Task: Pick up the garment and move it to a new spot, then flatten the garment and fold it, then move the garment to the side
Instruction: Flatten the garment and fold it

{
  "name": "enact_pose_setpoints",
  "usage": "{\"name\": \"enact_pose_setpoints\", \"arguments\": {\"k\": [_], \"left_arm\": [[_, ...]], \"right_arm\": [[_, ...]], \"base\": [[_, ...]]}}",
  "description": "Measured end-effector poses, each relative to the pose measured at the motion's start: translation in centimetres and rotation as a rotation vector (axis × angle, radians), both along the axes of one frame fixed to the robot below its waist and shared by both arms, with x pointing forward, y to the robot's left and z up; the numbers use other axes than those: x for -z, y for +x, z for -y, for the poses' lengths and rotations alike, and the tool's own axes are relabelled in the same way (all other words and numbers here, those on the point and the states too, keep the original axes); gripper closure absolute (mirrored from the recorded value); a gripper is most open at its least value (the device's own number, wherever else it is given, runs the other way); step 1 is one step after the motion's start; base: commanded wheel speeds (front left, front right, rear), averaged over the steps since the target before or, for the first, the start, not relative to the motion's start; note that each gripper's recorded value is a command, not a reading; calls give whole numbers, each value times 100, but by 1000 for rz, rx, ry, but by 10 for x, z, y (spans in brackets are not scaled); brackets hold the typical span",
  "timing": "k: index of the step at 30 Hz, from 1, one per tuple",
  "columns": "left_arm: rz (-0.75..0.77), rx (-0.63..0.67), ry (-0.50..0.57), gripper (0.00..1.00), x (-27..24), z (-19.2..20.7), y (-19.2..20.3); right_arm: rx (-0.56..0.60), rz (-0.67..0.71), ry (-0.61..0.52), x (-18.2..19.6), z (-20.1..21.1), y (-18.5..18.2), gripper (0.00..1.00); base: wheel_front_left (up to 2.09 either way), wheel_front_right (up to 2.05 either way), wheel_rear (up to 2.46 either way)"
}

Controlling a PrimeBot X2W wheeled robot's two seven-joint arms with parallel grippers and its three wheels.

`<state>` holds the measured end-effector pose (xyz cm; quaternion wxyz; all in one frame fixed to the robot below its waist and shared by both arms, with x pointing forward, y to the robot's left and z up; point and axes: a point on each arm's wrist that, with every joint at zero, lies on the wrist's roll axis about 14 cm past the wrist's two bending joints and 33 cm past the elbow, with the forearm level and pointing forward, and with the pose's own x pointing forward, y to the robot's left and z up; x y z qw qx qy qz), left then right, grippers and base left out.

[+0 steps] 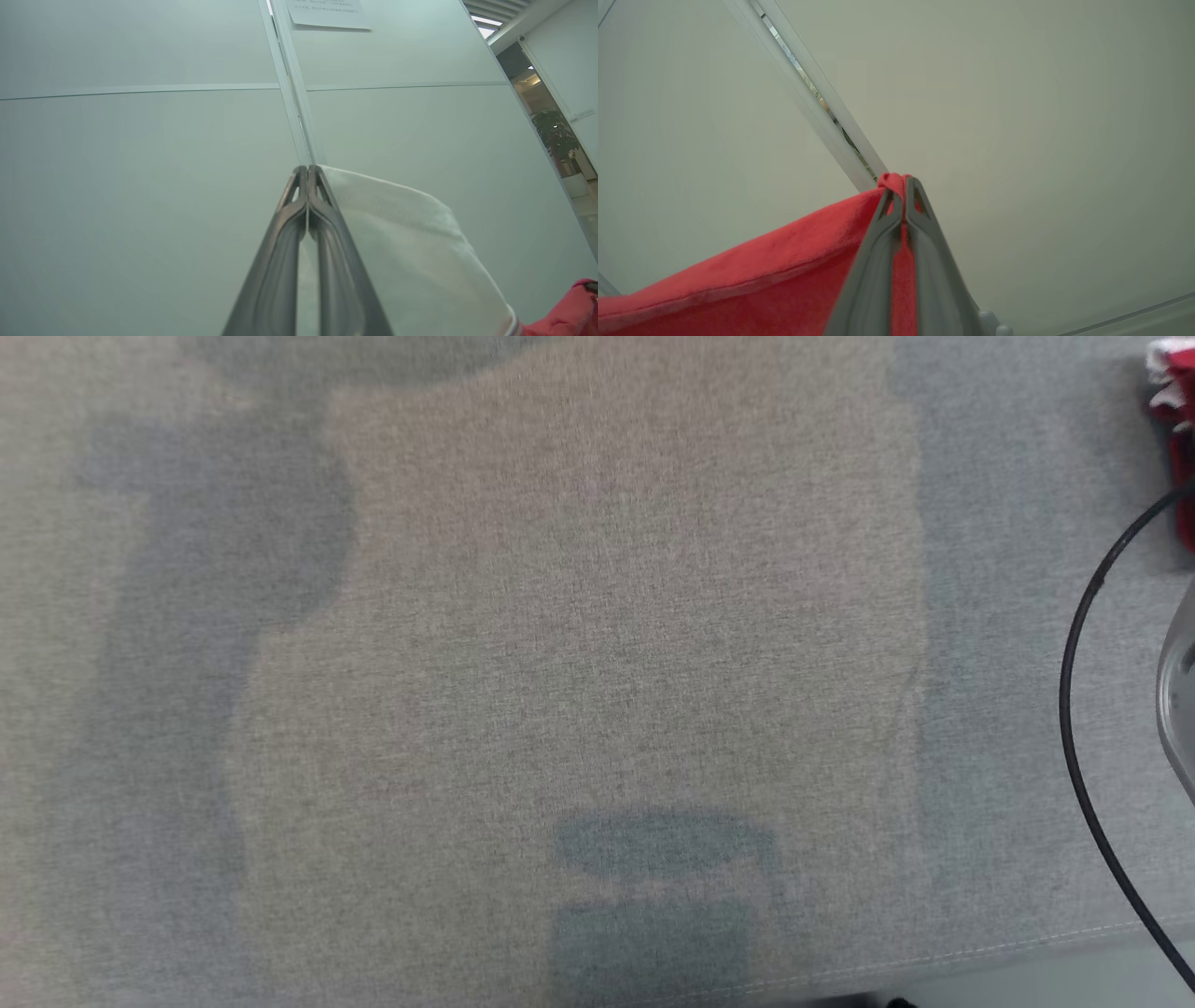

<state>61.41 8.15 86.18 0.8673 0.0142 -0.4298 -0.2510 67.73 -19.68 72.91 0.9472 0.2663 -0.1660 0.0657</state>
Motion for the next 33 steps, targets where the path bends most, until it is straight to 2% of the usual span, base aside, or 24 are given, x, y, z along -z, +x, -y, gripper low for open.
{"name": "enact_pose_setpoints", "arguments": {"k": [3, 6, 9, 12, 16, 20, 27, 33], "left_arm": [[-150, 47, -15, 100, 96, 4, 27], [-285, 85, -58, 100, 175, 0, 34], [-417, 118, -77, 100, 240, 0, 23], [-506, 109, -107, 100, 277, -14, 3], [-637, 71, -149, 100, 318, -34, -35], [-807, 46, -169, 100, 360, -43, -89], [-984, -46, -229, 100, 391, -59, -166], [-1069, -130, -258, 100, 402, -74, -224]], "right_arm": [[-3, -130, -33, 84, 0, 21, 100], [-12, -284, -72, 175, 5, 22, 100], [-26, -366, -74, 229, 12, 13, 100], [-45, -426, -56, 265, 17, -7, 100], [-63, -476, -37, 290, 28, -47, 100], [-67, -556, -19, 315, 39, -101, 100], [-88, -646, -20, 334, 43, -185, 100], [-154, -647, 10, 325, 23, -236, 100]], "base": [[0, 0, 0], [0, 0, 0], [0, 0, 0], [0, 0, 0], [0, 0, 0], [0, 0, 0], [0, 0, 0], [0, 0, 0]]}}
